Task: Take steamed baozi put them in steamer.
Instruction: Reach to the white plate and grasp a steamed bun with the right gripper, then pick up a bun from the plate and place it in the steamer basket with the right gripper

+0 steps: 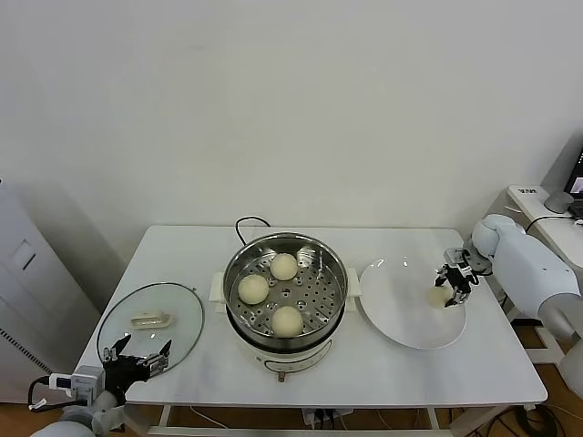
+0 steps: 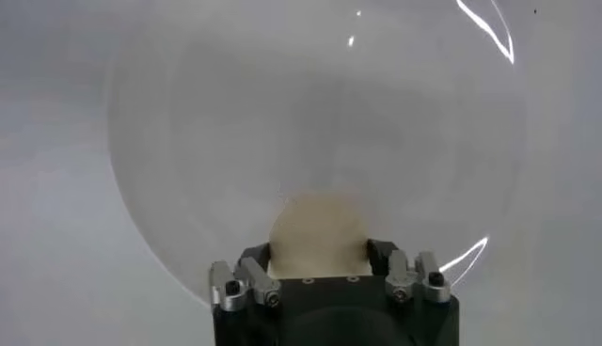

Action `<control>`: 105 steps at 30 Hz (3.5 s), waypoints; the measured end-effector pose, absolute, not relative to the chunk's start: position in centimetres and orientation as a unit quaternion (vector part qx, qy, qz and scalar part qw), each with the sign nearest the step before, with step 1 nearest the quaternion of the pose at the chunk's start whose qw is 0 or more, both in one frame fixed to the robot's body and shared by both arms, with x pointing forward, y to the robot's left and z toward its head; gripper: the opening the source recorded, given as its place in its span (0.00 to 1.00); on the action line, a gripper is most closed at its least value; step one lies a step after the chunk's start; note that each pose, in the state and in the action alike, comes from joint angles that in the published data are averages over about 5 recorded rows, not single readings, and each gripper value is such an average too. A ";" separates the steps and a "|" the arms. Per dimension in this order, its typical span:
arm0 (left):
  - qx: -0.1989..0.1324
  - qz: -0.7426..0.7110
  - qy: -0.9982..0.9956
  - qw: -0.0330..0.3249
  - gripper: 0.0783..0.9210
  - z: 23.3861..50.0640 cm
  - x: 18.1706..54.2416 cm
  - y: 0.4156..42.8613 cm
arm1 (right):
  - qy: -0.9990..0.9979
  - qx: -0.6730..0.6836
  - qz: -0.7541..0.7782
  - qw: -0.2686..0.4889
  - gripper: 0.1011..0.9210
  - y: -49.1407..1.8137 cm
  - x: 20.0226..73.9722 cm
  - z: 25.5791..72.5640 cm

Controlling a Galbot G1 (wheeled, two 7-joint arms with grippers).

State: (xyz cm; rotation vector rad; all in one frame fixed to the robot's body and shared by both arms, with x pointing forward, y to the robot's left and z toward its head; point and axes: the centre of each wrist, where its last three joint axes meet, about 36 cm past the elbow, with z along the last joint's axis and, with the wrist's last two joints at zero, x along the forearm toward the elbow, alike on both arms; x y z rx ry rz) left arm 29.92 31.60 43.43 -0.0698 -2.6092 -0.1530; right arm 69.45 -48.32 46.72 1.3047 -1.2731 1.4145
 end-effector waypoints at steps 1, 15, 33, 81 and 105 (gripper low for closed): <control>-0.025 -0.056 -0.963 0.261 0.88 43.4 29.9 31.6 | -0.505 0.516 0.560 0.406 0.48 -48.4 69.4 46.9; -0.023 -0.056 -0.964 0.259 0.88 43.8 29.4 31.1 | -0.535 0.502 0.562 0.382 0.47 -45.6 69.9 55.2; -0.027 -0.057 -0.965 0.256 0.88 44.2 29.1 30.6 | -0.603 0.512 0.509 0.340 0.47 -33.4 65.2 70.1; -0.025 -0.052 -0.966 0.250 0.88 44.6 29.2 30.5 | -0.584 0.522 0.485 0.388 0.47 -13.5 62.2 60.6; -0.021 -0.047 -0.966 0.253 0.88 44.4 29.2 30.5 | -0.649 0.527 0.421 0.352 0.88 -16.5 63.2 64.0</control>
